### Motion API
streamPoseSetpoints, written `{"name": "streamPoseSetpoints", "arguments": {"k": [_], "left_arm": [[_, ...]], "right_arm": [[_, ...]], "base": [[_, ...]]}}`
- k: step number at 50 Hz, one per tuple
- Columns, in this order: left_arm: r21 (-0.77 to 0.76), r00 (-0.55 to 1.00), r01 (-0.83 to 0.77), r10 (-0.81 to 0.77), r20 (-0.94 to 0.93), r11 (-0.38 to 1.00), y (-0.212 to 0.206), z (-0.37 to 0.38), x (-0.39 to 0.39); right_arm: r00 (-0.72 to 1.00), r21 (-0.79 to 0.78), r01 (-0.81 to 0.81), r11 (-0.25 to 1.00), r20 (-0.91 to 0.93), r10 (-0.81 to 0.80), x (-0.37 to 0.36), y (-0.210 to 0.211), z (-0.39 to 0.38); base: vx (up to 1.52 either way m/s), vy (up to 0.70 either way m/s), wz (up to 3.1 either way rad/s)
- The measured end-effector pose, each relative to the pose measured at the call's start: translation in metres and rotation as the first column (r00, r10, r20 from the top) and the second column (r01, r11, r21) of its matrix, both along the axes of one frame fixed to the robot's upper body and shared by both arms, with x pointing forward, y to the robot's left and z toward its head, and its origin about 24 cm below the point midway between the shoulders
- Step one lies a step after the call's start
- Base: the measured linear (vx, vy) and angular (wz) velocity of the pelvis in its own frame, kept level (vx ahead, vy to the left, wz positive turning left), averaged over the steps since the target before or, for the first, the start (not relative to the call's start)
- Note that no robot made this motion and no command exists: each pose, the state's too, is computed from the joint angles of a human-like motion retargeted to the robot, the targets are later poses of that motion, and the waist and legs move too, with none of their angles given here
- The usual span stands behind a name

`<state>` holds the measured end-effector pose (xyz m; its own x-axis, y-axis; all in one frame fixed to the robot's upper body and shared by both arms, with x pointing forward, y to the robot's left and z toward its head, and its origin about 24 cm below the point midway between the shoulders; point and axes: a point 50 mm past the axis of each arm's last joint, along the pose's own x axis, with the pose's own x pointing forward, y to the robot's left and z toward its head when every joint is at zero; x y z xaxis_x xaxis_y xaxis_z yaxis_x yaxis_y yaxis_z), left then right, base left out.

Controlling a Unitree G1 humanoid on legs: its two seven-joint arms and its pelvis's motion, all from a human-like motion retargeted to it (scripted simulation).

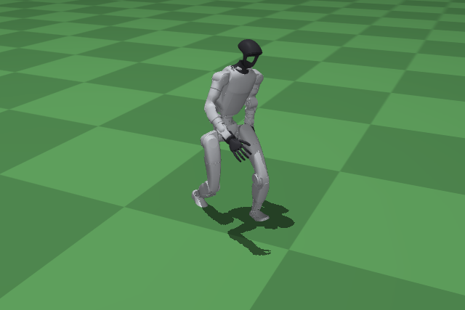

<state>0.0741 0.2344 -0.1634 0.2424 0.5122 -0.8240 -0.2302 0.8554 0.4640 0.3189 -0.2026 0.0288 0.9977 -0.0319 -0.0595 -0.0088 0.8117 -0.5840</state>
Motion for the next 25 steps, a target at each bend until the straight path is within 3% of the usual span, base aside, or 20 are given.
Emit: {"name": "streamPoseSetpoints", "arguments": {"k": [7,13,18,25], "left_arm": [[-0.108,0.993,-0.084,0.075,-0.088,0.991,-0.011,-0.009,-0.046],[-0.063,0.984,-0.18,0.179,-0.021,0.982,0.018,-0.001,-0.036],[0.033,0.967,-0.133,0.122,0.222,0.991,0.046,0.026,0.043],[0.242,0.792,-0.075,-0.089,0.604,0.967,0.08,0.112,0.156]], "right_arm": [[0.991,-0.07,-0.12,0.99,-0.071,0.115,0.017,0.025,0.0],[0.872,0.016,-0.074,0.997,-0.484,0.073,-0.033,0.023,-0.089],[0.71,0.06,0.023,0.998,-0.704,0.026,-0.095,0.015,-0.142],[0.651,0.034,0.205,0.978,-0.751,-0.11,-0.15,-0.02,-0.163]], "base": [[0.17,-0.06,-1.06],[0.61,0.17,-0.1],[0.76,0.18,0.17],[0.68,-0.05,-0.01]]}}
